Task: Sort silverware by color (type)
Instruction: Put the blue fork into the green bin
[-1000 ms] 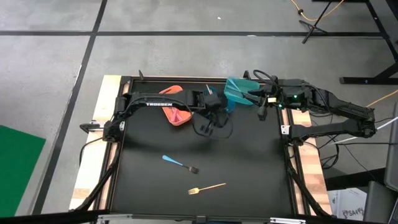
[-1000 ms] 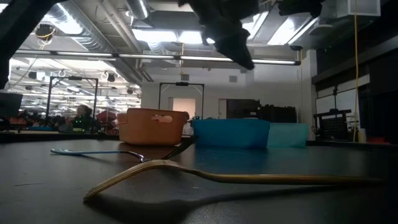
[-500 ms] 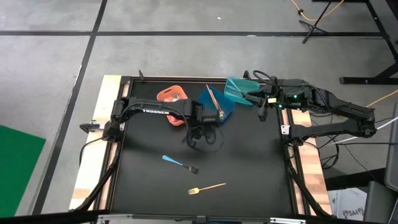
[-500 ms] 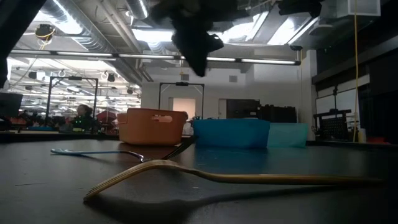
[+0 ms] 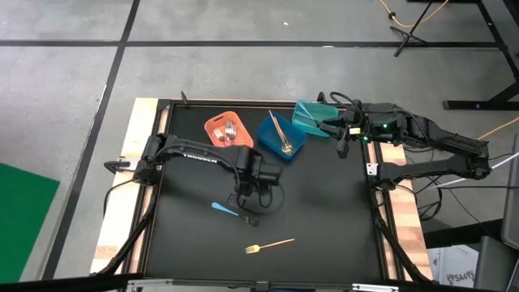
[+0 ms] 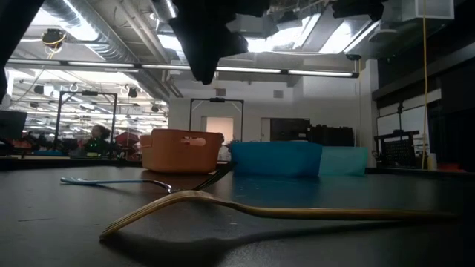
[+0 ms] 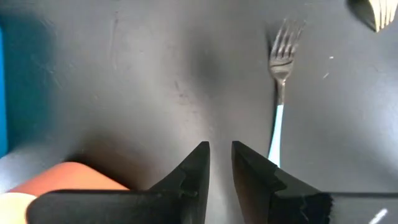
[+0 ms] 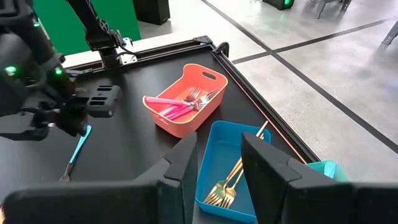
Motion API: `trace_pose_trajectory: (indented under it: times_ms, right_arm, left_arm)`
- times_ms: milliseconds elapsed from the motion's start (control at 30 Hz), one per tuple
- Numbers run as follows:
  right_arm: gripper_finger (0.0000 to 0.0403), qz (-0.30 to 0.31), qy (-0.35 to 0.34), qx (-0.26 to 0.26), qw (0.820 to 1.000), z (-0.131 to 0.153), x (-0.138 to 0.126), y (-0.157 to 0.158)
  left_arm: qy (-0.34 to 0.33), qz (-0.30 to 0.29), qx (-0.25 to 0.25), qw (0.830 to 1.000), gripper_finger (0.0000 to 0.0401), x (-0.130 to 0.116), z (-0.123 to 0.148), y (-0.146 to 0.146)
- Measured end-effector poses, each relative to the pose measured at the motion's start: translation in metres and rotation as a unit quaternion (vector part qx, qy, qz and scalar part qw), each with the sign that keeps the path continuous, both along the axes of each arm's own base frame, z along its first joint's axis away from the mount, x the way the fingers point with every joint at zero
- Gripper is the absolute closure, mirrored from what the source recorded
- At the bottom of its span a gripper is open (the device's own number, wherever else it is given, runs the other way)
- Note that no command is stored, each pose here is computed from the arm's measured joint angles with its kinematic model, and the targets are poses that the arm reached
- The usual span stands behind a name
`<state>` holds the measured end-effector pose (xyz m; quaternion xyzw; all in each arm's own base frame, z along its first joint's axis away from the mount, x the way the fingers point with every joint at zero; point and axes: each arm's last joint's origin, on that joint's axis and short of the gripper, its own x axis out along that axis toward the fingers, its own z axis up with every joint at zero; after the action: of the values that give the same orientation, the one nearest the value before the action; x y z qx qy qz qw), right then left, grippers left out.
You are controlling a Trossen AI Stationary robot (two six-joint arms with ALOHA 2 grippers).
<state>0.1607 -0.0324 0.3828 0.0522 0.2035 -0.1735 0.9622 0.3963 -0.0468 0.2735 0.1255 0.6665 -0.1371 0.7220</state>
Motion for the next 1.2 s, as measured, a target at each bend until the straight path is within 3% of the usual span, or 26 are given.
trace_pose_trajectory:
  times_ms: [500, 1200]
  right_arm:
    - [0.0292, 0.000, 0.011, 0.002, 1.000, -0.002, -0.001, 0.000]
    - [0.0292, 0.000, 0.014, 0.003, 1.000, -0.003, -0.001, 0.000]
  left_arm:
    - [-0.002, 0.055, -0.008, 0.998, 0.0340, -0.004, -0.003, -0.034]
    - [0.024, 0.046, -0.033, 0.998, 0.0340, -0.023, -0.095, -0.073]
